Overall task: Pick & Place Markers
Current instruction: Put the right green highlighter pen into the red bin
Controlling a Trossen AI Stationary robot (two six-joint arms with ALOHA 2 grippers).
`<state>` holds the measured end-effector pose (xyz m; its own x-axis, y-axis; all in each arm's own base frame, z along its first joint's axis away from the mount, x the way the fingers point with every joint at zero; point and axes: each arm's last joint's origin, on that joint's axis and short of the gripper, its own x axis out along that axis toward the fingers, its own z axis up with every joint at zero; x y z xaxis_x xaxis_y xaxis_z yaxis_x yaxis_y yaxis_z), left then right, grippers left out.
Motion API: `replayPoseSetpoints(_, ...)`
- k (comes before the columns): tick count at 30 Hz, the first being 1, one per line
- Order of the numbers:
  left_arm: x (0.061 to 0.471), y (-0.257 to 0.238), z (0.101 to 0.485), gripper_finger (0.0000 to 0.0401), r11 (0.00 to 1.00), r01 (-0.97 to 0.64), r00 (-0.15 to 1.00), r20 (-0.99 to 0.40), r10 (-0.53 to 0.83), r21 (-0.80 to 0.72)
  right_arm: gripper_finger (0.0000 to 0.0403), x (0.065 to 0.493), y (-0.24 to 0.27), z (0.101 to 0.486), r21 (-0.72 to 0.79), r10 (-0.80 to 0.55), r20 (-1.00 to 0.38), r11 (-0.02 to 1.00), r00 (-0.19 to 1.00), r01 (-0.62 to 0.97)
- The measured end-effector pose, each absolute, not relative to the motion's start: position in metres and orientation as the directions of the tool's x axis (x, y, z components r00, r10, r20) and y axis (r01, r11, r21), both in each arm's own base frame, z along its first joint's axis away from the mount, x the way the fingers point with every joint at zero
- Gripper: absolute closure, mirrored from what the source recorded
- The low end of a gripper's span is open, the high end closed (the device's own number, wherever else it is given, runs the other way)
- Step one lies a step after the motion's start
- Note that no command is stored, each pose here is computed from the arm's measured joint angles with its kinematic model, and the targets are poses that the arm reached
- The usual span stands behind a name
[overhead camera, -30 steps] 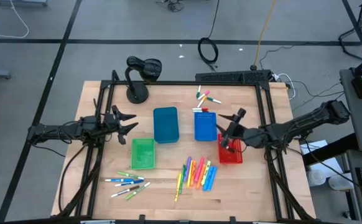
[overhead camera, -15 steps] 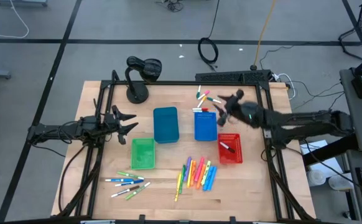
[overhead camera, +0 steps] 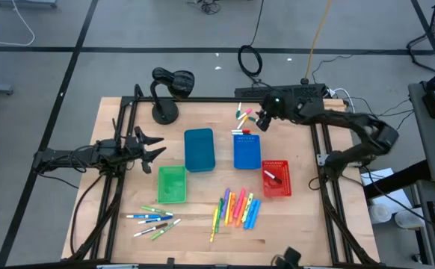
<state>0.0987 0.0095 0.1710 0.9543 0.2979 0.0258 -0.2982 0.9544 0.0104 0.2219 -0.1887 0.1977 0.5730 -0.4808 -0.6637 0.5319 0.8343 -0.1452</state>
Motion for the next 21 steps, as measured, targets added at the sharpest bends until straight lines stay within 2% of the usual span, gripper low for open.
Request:
replayPoseSetpoints(9, 0.099, 0.010, 0.171, 0.0217, 0.954, -0.298, 0.954, 0.026, 0.298, 0.010, 0.0218, 0.220, -0.208, 0.154, -0.042, -0.318, -0.815, 0.867, 0.485, 0.497)
replayPoseSetpoints(21, 0.099, 0.010, 0.171, 0.0217, 0.954, -0.298, 0.954, 0.026, 0.298, 0.010, 0.0218, 0.223, -0.211, 0.125, -0.055, -0.254, -0.870, 0.901, 0.421, 0.431)
